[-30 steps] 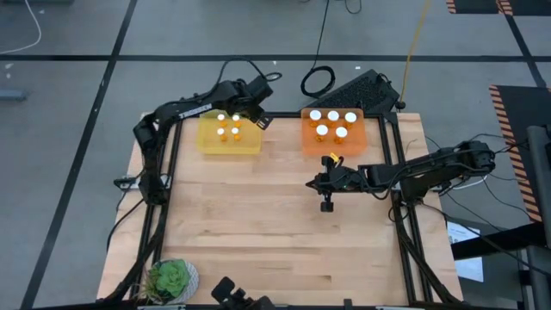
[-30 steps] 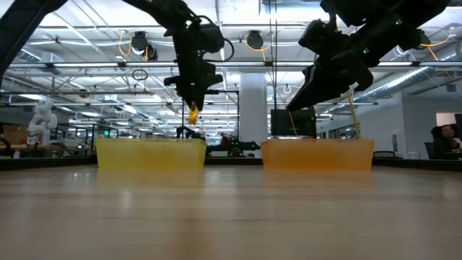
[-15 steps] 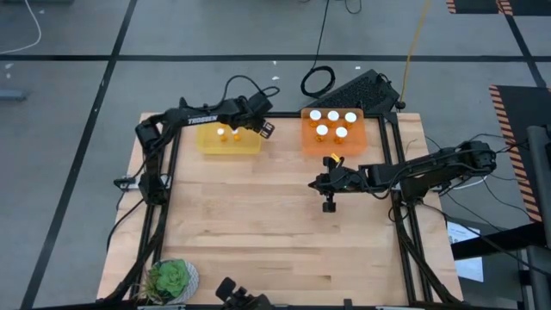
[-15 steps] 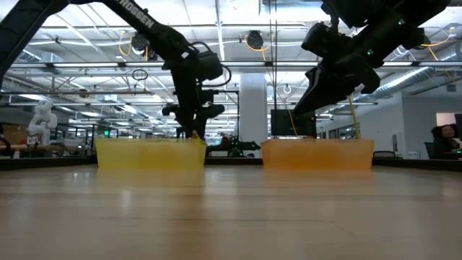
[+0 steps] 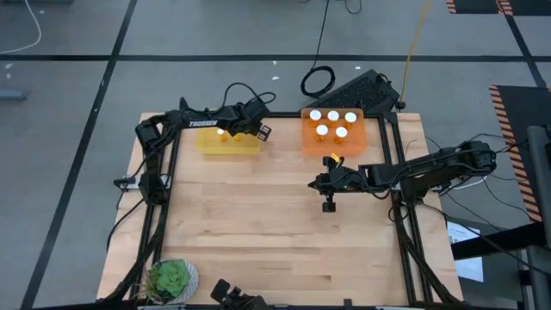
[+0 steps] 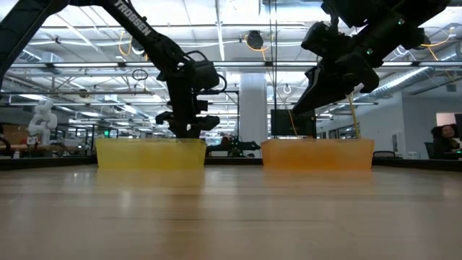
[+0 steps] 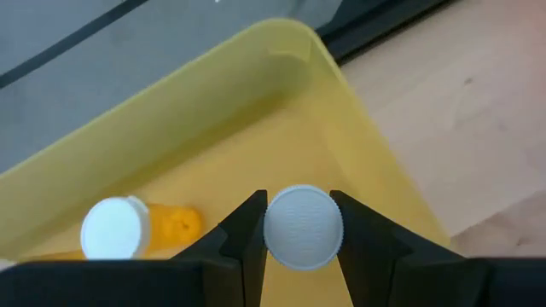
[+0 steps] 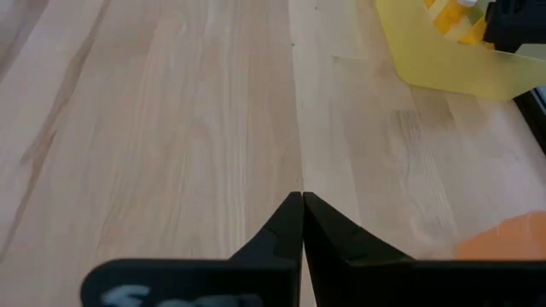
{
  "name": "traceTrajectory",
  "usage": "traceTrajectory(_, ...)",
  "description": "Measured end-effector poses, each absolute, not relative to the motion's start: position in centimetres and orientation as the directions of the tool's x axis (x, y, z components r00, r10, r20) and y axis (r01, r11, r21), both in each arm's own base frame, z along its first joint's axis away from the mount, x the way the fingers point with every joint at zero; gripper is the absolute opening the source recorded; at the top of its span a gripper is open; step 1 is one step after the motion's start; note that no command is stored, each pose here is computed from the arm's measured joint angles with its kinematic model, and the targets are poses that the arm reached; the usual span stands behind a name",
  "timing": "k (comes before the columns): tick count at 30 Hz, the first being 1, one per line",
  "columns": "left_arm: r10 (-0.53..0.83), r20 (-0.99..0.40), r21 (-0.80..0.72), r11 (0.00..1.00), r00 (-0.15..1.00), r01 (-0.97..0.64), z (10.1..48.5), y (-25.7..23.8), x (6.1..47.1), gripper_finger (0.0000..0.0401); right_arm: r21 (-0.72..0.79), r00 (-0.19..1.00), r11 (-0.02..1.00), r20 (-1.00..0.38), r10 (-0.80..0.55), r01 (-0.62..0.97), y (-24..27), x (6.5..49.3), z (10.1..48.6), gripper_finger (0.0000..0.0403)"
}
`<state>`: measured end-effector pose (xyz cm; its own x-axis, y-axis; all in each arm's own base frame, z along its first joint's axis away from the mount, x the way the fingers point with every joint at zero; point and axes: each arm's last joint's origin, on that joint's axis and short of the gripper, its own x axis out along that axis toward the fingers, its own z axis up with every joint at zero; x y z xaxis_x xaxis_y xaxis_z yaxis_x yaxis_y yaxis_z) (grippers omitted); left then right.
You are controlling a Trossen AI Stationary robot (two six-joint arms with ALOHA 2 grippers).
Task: Pick and place medicine bottles into bin by pill shape (circle, oval)
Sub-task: Put the small yellow pill bottle into the transparent yellow bin
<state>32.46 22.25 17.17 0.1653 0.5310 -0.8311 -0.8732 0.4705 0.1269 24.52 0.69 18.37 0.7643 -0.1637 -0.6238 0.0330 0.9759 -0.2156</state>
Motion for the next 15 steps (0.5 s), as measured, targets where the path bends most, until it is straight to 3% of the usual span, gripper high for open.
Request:
traceTrajectory(9,0.55,-0.821,0.129,0.445,0.157,-0.886,17.16,22.31,32.45,0.0127,-0.215,0.764,0.976,-0.624,-0.163,0.033,0.69,24.51,18.37,0.0004)
traceTrajectory(15,0.555,-0.818,0.136,0.441,0.151,-0.887,17.16,22.32,32.43,0.0174,-0.215,0.764,0.976,-0.625,-0.163,0.032,0.69,24.51,18.36,0.0004)
